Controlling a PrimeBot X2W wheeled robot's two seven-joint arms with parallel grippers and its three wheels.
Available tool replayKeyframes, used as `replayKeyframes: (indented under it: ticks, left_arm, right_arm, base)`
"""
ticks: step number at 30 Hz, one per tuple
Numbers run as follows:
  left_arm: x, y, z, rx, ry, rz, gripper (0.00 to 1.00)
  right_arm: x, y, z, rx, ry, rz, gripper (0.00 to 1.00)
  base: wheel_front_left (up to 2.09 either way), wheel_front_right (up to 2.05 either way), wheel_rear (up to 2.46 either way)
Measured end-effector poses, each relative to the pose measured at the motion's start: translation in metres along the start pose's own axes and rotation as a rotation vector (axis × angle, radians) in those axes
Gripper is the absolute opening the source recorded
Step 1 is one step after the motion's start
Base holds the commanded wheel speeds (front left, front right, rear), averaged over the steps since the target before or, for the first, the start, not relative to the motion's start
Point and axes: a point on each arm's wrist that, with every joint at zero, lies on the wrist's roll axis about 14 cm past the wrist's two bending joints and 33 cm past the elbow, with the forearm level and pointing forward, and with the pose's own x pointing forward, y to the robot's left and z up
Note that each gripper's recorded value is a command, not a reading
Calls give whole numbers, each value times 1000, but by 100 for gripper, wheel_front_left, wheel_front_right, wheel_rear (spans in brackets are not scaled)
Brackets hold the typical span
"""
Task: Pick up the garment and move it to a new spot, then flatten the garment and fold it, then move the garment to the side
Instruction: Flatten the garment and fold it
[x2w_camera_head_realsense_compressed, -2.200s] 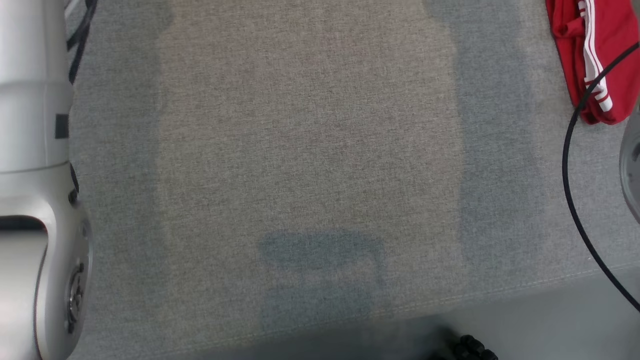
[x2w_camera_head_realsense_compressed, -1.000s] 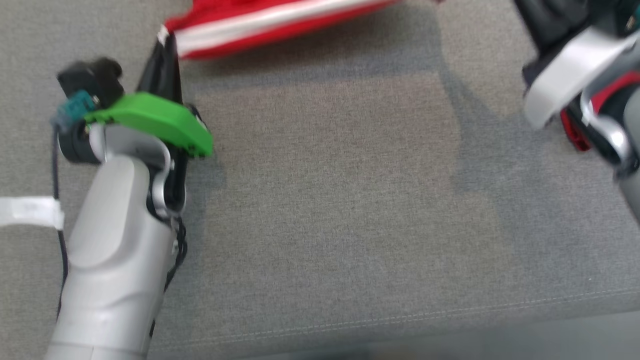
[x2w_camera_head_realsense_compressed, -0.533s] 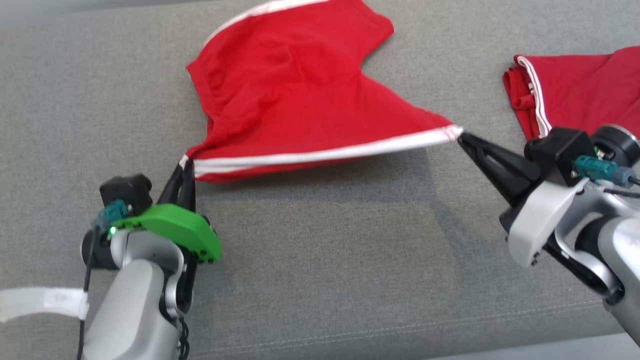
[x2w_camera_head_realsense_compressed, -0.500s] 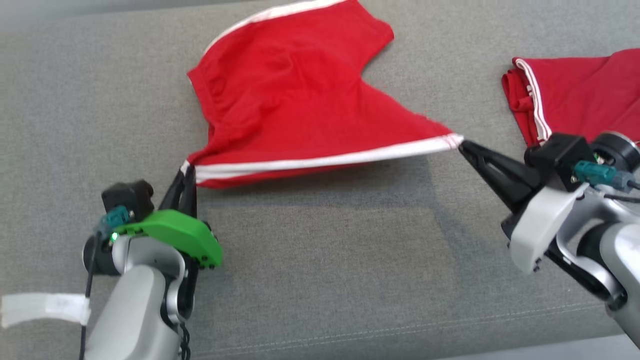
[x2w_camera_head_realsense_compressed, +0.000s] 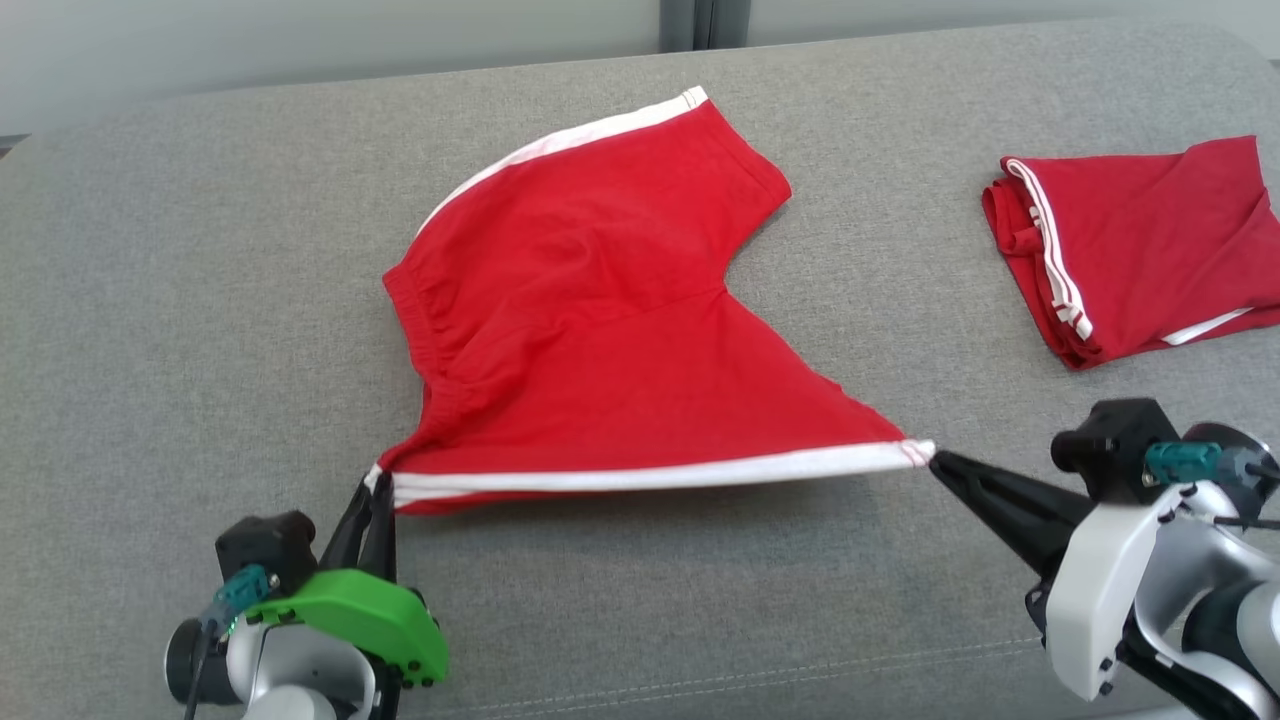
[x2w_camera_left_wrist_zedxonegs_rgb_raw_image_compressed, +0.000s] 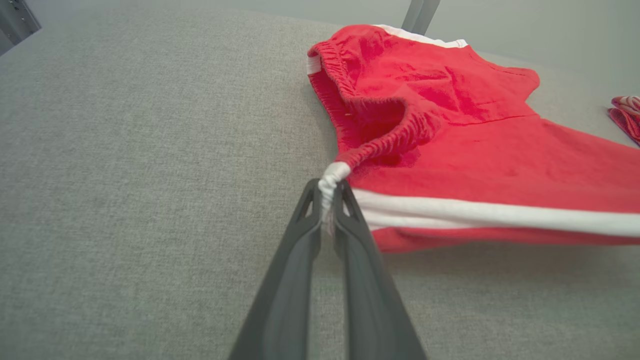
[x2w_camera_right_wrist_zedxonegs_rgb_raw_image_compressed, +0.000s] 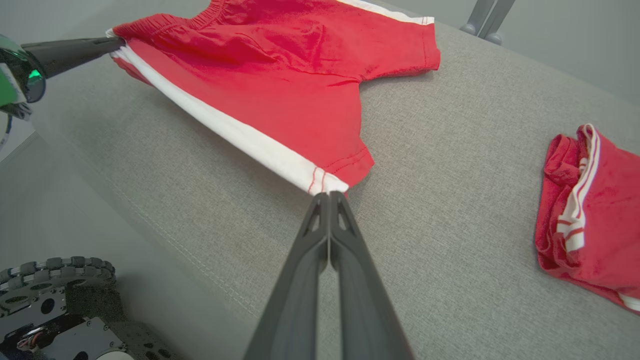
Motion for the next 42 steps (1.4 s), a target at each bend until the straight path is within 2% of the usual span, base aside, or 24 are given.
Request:
replayKeyframes:
  ticks: [6,14,21,25,29,42]
  left_arm:
    - [-21,3,-13,20,43,11,0]
    - [-20,-7,-1,3,21,-15,0]
    - [9,-22,31,9,-32,-55,0]
    - [24,-26,40,17,-42,-68,0]
    - [34,-31,49,12,-60,-82,0]
    - [76,-20,76,-14,-100,-54,0]
  right_arm:
    - [-10,15,-14,49,50,19,0]
    - [-5,11,17,4,-28,24,0]
    - [29,-22,48,-99,-62,13,0]
    - [56,-30,70,-108,-96,46,0]
    - [79,-51,90,-168,-115,23,0]
    - [154,-85,127,-278,-127,10,0]
  base:
    - [0,0,0]
    - [0,0,0]
    - [0,0,0]
    - [0,0,0]
    - [0,0,0]
    - [0,0,0]
